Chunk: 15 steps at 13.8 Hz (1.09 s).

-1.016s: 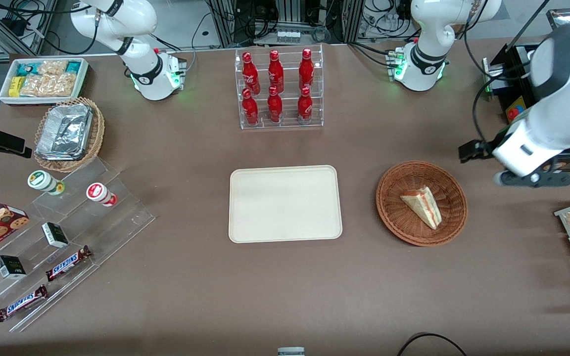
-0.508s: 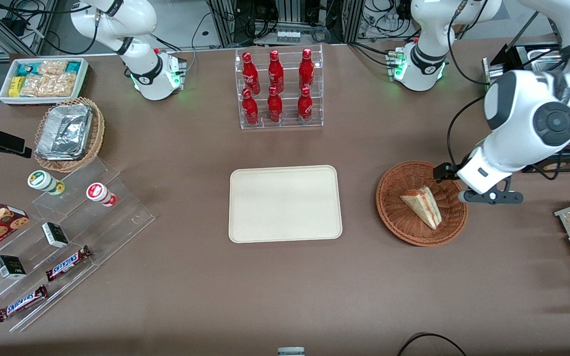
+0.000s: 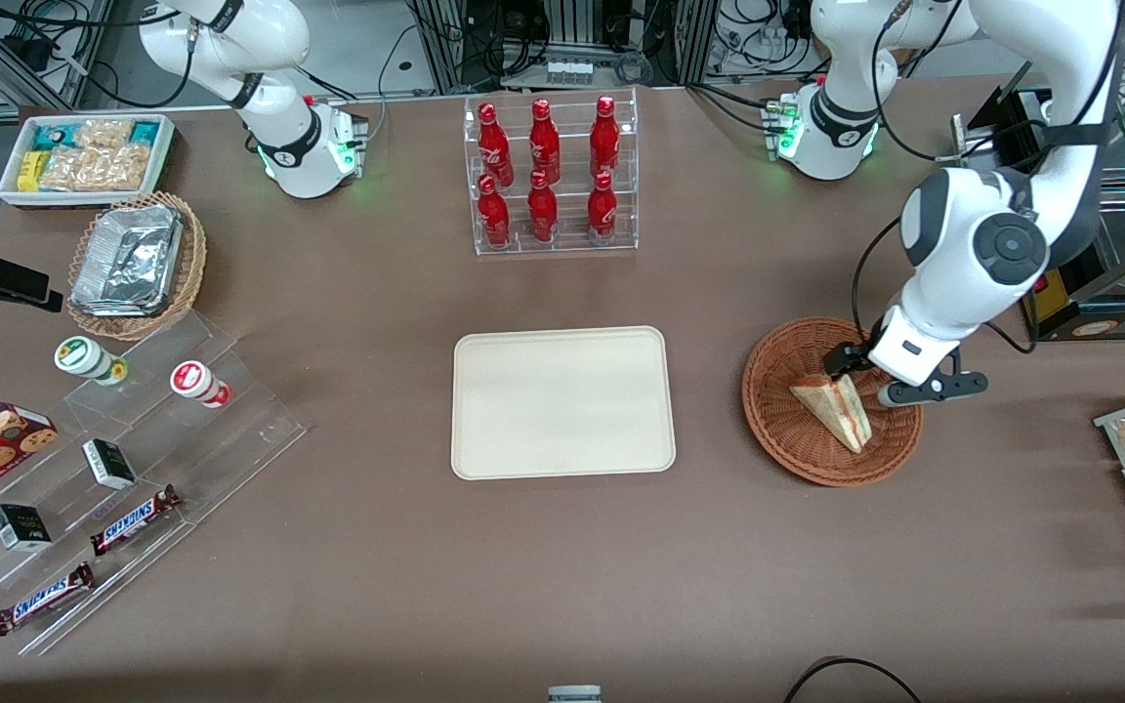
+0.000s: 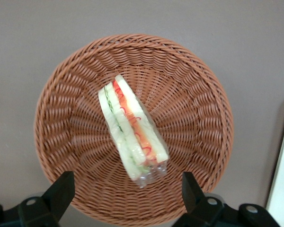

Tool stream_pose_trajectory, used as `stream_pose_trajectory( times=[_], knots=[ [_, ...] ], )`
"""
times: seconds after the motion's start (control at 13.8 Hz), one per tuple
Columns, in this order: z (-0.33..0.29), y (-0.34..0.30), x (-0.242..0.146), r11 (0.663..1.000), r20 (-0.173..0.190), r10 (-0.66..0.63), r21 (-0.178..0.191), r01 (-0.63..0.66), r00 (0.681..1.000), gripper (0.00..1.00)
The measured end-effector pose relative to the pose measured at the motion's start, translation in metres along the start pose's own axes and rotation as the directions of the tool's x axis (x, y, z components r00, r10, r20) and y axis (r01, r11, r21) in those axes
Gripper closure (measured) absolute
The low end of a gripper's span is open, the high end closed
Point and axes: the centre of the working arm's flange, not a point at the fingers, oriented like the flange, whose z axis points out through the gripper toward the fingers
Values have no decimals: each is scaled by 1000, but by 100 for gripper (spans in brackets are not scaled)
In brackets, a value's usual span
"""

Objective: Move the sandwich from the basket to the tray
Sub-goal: 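Lower the left gripper and close it on the triangular sandwich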

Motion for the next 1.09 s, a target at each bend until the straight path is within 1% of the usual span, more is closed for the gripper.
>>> stream_pose_trajectory(
  times=[0.07,0.22,0.36,0.44,0.51,0.65,0.73,0.87,1.09],
  knots=[
    [0,6,-2,998,-6,-65,-3,65,998,0],
    [0,12,-4,982,-16,-187,-11,187,982,0],
    [0,12,-3,950,-26,-311,-24,310,950,0],
    [1,10,-2,928,-26,-372,-27,371,928,0],
    [3,9,-1,898,-25,-440,-33,439,898,0],
    [10,9,1,823,-26,-567,-51,566,823,0],
    [16,9,2,804,-22,-594,-49,592,805,0],
    [28,9,2,795,-12,-606,-37,606,795,0],
    [44,9,1,796,2,-605,-14,605,796,0]
  ],
)
